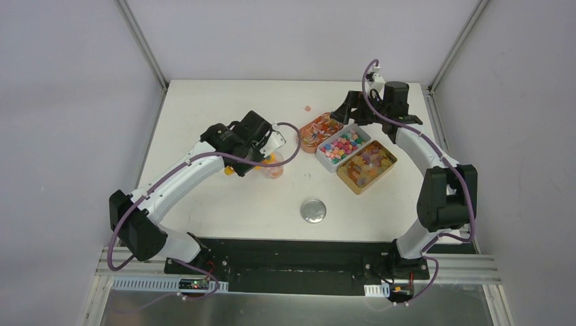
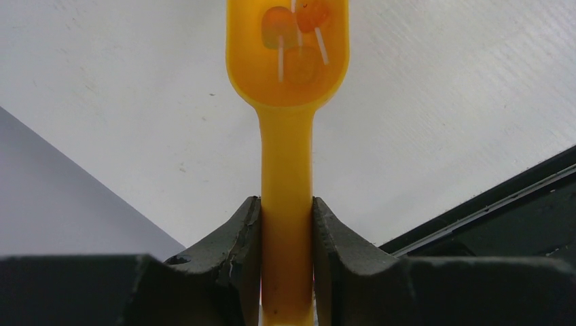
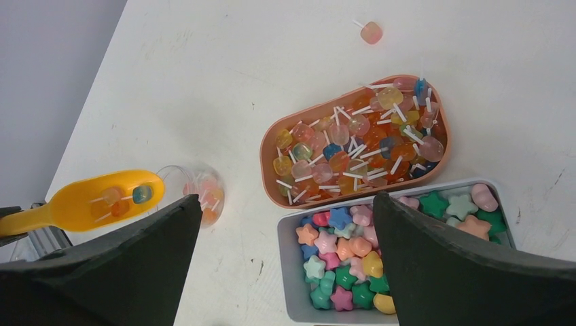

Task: Pack the candies
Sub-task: Place the fake candies in the packing bottle.

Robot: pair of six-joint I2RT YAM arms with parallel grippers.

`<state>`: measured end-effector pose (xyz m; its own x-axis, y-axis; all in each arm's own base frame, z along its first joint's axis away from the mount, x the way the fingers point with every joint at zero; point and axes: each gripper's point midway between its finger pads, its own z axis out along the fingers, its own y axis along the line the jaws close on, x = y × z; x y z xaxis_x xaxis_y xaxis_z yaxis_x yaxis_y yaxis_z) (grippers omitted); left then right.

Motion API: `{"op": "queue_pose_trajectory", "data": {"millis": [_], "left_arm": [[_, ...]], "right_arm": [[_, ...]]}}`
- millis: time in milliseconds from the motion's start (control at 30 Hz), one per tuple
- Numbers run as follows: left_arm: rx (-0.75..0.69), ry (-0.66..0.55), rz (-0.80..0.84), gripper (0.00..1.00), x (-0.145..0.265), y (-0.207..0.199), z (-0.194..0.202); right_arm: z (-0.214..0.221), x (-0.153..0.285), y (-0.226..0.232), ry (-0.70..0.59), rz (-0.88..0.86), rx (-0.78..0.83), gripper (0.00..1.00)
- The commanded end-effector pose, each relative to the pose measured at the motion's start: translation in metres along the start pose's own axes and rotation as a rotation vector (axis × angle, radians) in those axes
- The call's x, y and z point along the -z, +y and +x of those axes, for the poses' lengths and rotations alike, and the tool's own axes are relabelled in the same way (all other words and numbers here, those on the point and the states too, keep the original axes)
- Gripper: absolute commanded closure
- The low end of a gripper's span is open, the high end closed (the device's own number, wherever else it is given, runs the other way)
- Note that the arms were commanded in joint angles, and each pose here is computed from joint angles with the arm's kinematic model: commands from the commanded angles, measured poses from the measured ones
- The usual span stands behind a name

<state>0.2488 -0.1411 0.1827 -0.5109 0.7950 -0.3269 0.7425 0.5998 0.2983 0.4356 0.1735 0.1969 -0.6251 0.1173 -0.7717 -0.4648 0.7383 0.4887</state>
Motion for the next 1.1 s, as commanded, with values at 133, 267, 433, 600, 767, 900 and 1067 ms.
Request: {"op": "queue_pose_trajectory", "data": {"millis": [133, 267, 433, 600, 767, 900, 1067], "left_arm": [[-0.056, 0.109, -0.101, 1.0, 0.019, 0.005, -0.005], [-0.102, 0.154, -0.116, 1.0, 0.019, 0.002, -0.009], [-0.137, 0.175, -0.142, 1.0, 0.025, 0.001, -0.013], [-0.171, 0.182, -0.183, 1.0, 0.03, 0.0, -0.017], [-0.189, 0.187, -0.21, 1.0, 0.032, 0.003, -0.017], [-0.19, 0.177, -0.224, 1.0, 0.034, 0.006, -0.018], [-0.136, 0.058, -0.254, 1.0, 0.043, 0.012, -0.039]], "right_arm": [[-0.027, 0.011, 0.01, -0.088, -0.006, 0.083, 0.0], [-0.029, 0.013, 0.01, -0.095, -0.002, 0.094, 0.0], [-0.03, 0.015, 0.008, -0.099, 0.003, 0.098, 0.0], [-0.029, 0.014, 0.008, -0.097, -0.007, 0.087, 0.0], [-0.031, 0.014, 0.007, -0.097, -0.006, 0.067, 0.0], [-0.032, 0.019, -0.001, -0.107, 0.047, 0.05, 0.0], [-0.031, 0.019, -0.006, -0.102, 0.063, 0.013, 0.0]]}}
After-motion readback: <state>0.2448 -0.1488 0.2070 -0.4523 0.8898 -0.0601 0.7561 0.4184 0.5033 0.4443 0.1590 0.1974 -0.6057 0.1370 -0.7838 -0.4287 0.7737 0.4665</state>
